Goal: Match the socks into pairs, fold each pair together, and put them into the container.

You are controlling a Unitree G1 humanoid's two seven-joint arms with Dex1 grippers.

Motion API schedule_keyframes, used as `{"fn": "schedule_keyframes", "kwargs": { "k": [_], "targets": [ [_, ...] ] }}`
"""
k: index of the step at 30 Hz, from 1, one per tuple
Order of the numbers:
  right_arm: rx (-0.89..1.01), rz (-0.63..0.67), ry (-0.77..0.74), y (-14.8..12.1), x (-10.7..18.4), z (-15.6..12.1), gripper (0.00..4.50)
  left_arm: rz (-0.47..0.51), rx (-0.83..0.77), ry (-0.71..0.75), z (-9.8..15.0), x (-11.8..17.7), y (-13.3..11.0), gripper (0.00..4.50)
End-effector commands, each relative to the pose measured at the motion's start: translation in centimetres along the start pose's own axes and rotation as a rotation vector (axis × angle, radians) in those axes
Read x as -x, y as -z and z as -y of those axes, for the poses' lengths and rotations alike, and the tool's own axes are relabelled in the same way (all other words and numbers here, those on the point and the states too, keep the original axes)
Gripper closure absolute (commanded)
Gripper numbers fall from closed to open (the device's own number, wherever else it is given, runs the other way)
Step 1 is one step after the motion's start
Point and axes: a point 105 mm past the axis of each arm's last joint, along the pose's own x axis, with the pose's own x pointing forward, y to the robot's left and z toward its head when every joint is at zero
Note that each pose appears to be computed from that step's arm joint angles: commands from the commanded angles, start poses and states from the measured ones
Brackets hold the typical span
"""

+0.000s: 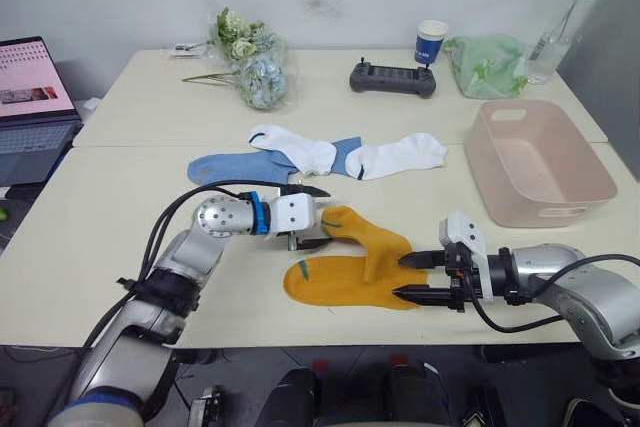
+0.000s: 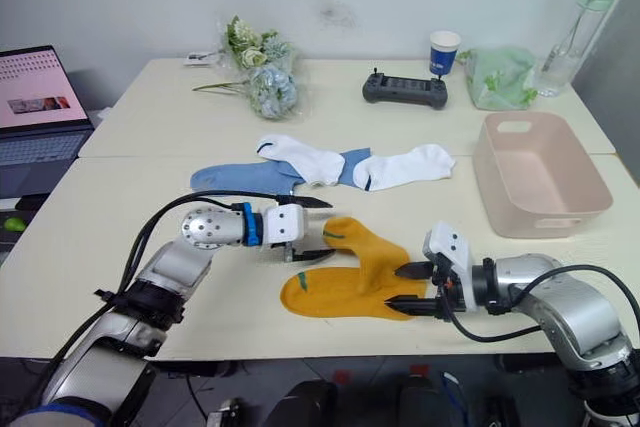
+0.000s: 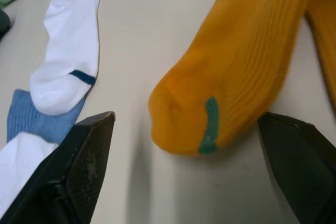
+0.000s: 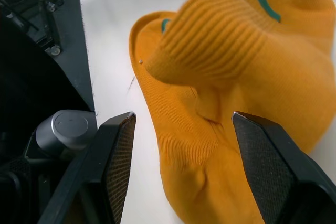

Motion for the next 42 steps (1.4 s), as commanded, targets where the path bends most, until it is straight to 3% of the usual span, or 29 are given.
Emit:
{"fn": "schedule_keyframes", "kwargs": {
  "k": [1,5,12,20,27,30,33,42],
  "targets": [
    [0.04,0.031,0.018,-0.3,-0.1,-0.6,1.36,-0.025,-0.049,0.012,0.2,-0.3,0.9,0.91],
    [0.041,0.078,0.08,-1.0,-1.1,-0.1,1.36,0.002,-0.041,-0.01,-0.3,-0.6,0.7,2.22],
    [0.026,0.112,0.063,-2.1,-2.7,-0.4,1.36,0.015,-0.041,-0.015,-0.4,-0.9,0.5,4.46],
    [0.028,0.082,0.08,-3.0,-3.8,0.6,1.36,0.01,-0.042,-0.031,-0.8,-0.5,0.4,4.46],
    [0.024,0.032,0.019,-3.0,-0.6,0.7,1.36,-0.057,-0.059,-0.079,-1.1,1.5,2.0,4.46],
    [0.003,0.03,0.12,-3.0,0.3,2.9,1.36,-0.066,-0.064,-0.089,-0.9,1.6,2.3,4.46],
    [-0.011,0.013,0.232,-2.4,-0.4,5.2,1.36,-0.058,-0.064,-0.096,-0.7,1.5,2.1,4.46],
    [-0.114,0.047,0.26,-2.4,-3.2,6.4,1.36,-0.058,-0.067,-0.114,-1.0,1.5,1.9,4.46]
  ]
}}
